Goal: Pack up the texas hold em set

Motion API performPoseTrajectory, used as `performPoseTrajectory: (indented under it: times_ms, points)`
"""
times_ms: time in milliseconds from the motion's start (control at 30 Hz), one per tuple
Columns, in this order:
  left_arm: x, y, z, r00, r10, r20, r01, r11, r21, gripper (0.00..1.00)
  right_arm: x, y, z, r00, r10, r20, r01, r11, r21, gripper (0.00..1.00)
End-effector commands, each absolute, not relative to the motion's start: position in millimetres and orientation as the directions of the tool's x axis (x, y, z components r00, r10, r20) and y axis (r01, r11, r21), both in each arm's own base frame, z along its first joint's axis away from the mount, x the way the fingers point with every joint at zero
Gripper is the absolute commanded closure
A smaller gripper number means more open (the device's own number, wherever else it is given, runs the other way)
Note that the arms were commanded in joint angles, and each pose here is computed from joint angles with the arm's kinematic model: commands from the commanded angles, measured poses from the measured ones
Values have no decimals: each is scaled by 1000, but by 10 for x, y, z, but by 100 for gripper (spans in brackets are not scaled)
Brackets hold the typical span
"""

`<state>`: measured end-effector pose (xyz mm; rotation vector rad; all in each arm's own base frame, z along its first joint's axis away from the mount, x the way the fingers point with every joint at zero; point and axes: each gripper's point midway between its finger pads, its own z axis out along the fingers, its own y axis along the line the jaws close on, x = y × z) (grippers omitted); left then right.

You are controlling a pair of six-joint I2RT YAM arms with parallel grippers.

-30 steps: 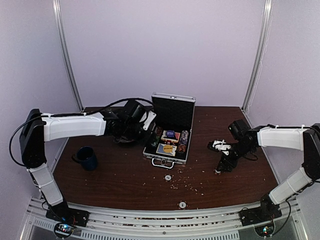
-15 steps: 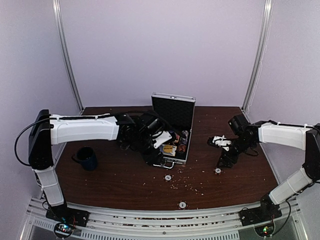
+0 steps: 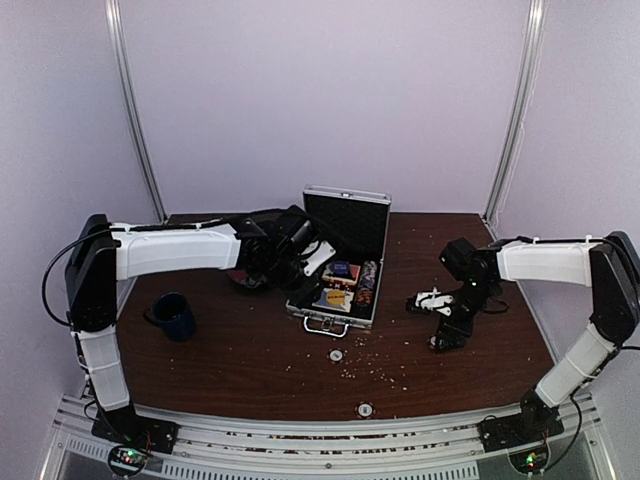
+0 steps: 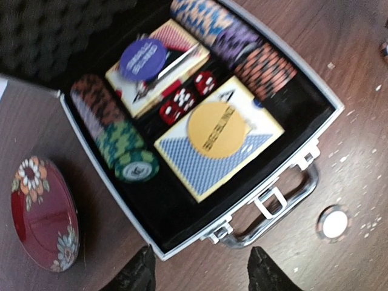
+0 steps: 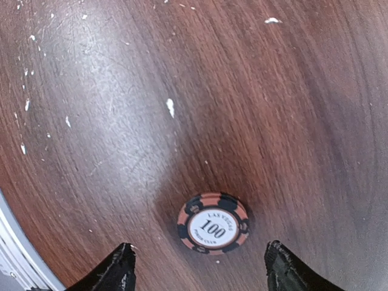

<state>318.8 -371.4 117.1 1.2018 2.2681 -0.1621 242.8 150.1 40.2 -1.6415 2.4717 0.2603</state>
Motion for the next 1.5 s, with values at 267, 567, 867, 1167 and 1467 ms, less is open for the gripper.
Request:
performPoseTrajectory:
  times_ms: [267,567,867,1167,1467]
  points:
    - [3299,-3572,1372,-441,662,-606,761,634,139,46,2532,1594,208,-386,-914,-129,-921,390,-9,37]
    - [3293,-3565,1384,-440,661,-608,760,635,141,46,2532,1572,161,-391,-914,-107,-919,395,-10,41]
    - [3279,-3573,1375,-439,663,-606,766,628,133,46,2442,1470,119,-393,-918,-48,-919,393,3,41]
    - [3272,-3568,1390,-434,665,-607,769,625,135,47,2392,1548,102,-388,-920,-54,-921,385,60,61]
    - [3460,-3338,1609,-452,627,-634,706,686,176,47,2672,2192,679,-265,-941,-213,-959,279,-41,68]
